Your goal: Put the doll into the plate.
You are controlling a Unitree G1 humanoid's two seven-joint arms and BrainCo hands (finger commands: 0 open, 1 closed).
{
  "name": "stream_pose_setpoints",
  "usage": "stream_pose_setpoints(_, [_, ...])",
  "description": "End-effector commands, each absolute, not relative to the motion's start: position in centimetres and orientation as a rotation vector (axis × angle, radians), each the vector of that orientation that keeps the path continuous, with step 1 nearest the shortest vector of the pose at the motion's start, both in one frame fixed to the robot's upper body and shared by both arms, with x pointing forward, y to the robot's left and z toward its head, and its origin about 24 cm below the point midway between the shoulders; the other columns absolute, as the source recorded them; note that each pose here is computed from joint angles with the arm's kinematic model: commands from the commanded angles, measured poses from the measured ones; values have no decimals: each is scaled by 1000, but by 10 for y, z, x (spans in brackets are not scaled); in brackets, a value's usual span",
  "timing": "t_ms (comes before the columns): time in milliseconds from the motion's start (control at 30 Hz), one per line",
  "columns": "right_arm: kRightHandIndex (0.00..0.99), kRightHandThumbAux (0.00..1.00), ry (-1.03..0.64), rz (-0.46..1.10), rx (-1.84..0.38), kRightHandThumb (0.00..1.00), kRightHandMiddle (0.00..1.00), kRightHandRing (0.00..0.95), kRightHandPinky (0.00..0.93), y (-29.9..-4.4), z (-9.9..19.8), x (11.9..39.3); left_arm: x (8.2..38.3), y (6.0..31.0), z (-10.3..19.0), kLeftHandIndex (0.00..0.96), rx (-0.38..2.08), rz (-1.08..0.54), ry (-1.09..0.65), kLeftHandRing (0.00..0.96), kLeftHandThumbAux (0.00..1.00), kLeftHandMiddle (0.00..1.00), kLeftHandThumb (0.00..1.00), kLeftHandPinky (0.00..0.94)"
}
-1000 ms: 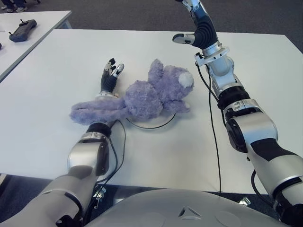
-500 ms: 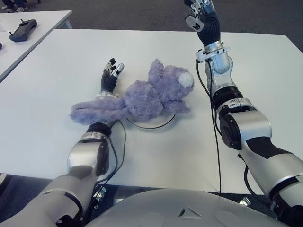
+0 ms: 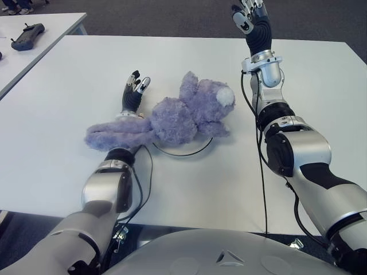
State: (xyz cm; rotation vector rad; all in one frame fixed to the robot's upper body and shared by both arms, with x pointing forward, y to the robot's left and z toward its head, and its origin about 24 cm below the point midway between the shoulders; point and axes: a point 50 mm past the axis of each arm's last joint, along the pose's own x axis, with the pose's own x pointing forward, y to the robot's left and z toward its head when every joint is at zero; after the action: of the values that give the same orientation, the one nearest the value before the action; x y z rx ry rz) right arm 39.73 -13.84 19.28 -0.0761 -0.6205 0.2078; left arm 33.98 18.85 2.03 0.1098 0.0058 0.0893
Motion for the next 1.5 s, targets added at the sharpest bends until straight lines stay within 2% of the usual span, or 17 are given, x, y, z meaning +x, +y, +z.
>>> stream_pose_setpoints(33, [0,501,-488,162,-2,0,1,0,0,-150,178,404,239,156,-100,0,39,39,534,0,378,0,0,0])
stream_pose_setpoints(300, [3,548,-392,120,38,0,10,0,0,-163,164,405,239,157,-99,0,33,39,529,0,377,0,0,0])
stream_pose_setpoints(767, [20,598,-224,35,179,0,21,0,0,-171,136,406,238,158,-100,0,37,38,530,0,383,0,0,0])
stream_pose_setpoints(1500, [16,613,-28,-27,246,0,19,0,0,-161,86,393,236,162,-100,0,44,48,527,0,378,4,0,0])
